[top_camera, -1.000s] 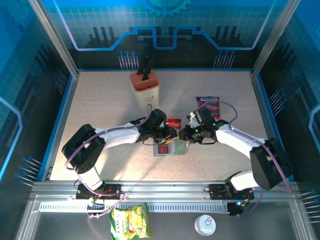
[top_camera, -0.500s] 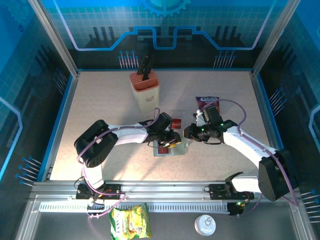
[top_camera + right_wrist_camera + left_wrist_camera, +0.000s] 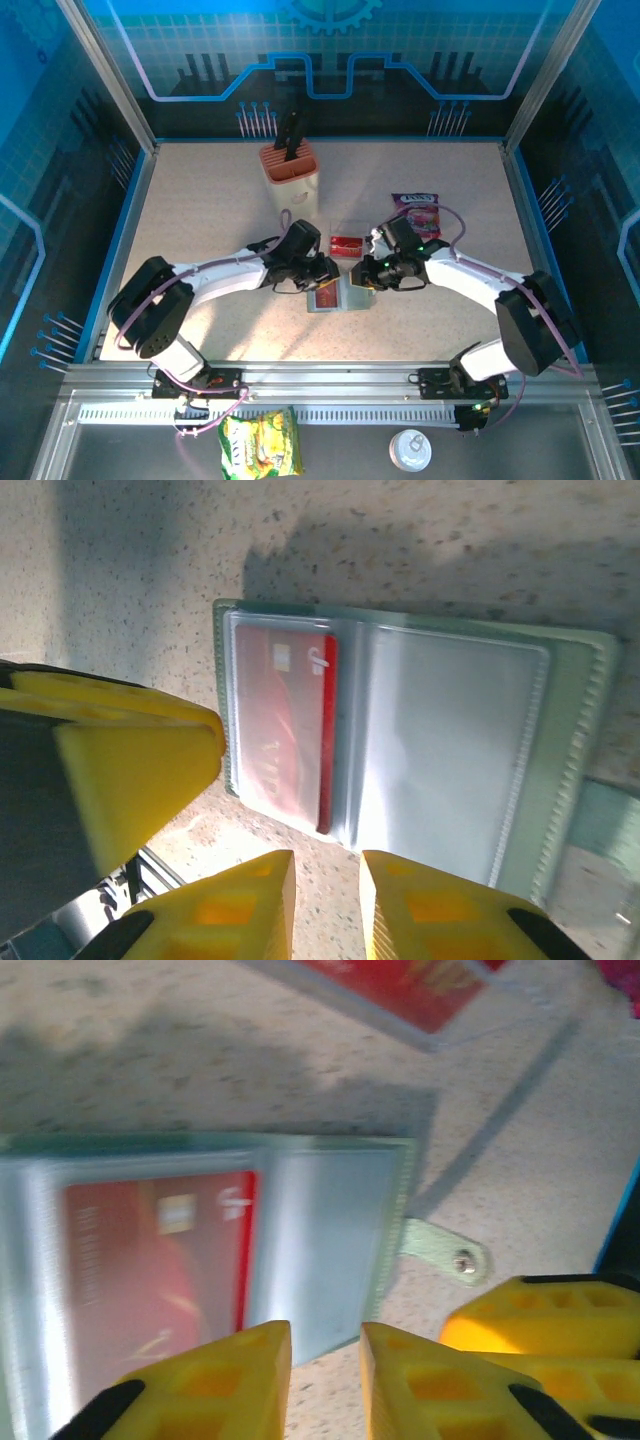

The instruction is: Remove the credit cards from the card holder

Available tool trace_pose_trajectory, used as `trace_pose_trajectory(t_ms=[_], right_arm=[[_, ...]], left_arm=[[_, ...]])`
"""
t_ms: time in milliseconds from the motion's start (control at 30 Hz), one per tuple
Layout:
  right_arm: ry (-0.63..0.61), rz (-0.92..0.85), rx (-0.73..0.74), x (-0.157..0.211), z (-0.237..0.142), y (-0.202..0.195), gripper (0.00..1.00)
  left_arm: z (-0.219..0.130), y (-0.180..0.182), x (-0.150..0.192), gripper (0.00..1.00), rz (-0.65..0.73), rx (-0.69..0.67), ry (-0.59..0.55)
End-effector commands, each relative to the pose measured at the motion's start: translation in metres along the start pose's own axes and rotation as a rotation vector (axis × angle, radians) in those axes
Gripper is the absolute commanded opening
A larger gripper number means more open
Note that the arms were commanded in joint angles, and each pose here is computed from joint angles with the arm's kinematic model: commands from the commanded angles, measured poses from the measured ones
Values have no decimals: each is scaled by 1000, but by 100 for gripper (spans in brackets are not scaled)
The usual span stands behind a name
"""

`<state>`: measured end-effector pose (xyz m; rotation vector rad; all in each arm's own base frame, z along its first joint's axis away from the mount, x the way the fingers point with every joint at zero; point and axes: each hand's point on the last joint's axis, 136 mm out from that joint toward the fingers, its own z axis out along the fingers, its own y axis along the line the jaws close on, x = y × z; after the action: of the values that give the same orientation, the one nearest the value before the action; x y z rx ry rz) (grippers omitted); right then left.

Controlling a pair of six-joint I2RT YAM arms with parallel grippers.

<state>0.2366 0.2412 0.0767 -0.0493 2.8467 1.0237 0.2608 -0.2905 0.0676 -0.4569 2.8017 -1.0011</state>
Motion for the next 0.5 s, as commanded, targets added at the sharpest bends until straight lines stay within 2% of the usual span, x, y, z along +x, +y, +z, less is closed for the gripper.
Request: trace_pose_trajectory(t_ms=[0, 300, 467], right_arm=[[8, -21, -43, -5, 9, 19, 24], [49, -25, -62, 1, 29, 22, 24], [67, -25, -69, 3, 36, 23, 24]], left_arm=[[-4, 33, 7, 17, -23, -86, 3], [1, 61, 6, 2, -61, -126, -3], [4, 64, 2, 0, -63, -139, -2]])
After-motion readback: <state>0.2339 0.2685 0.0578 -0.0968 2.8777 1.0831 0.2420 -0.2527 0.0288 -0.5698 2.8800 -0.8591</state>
